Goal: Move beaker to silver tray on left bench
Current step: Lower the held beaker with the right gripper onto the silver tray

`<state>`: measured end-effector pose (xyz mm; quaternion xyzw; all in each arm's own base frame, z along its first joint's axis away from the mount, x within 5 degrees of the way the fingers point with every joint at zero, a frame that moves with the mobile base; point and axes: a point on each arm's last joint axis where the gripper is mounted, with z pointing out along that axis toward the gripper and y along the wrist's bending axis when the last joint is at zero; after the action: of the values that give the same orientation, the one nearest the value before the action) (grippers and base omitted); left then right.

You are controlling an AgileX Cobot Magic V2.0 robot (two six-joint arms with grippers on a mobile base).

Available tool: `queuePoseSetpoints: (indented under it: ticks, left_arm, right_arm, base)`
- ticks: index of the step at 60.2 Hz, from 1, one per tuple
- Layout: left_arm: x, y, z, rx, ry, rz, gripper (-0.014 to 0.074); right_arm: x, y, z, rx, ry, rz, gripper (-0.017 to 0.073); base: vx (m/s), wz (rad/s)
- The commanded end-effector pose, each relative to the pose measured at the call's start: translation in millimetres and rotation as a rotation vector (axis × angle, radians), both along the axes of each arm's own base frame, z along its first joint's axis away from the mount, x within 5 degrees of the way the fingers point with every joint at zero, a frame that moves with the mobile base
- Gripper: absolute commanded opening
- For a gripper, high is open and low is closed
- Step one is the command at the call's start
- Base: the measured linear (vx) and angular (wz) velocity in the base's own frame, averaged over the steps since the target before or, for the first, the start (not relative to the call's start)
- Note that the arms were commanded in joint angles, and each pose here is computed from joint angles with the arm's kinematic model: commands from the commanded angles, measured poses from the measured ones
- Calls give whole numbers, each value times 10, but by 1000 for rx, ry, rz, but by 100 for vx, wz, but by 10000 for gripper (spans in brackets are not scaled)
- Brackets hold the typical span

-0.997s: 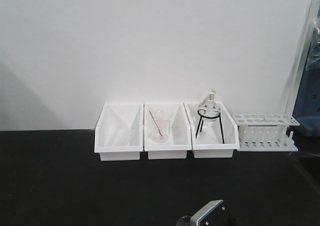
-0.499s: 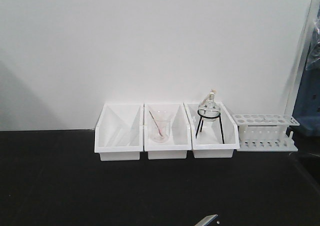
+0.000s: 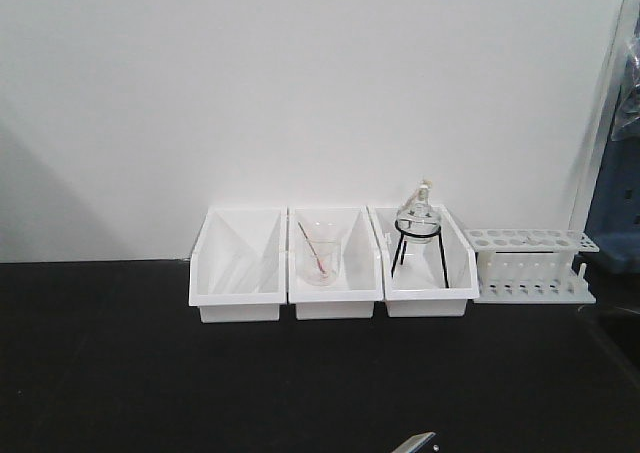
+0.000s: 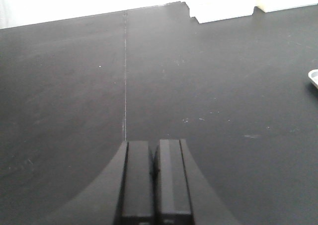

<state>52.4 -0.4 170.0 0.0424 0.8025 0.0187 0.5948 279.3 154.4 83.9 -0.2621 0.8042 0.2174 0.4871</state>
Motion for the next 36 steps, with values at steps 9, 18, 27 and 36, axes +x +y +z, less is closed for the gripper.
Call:
queuePoseSetpoints:
  ticks: [9,18,27,36]
  left_arm:
    - [17,-9,3,-7,-63,-11,1]
    - [17,-9,3,-7,-63,-11,1]
    - [17,-9,3,-7,-63,-11,1]
    - [17,-9,3,-7,-63,-11,1]
  right_arm:
    - [72,41,408,104,-141,-3,671]
    - [53,32,764,151,-239,-3,644]
    - [-35,-20,1233,213,-320,-20,564]
    - [-219,-149,1693,230,-325,-72,388]
  base:
    - [0,0]
    - [0,0]
    - [0,0]
    - [0,0]
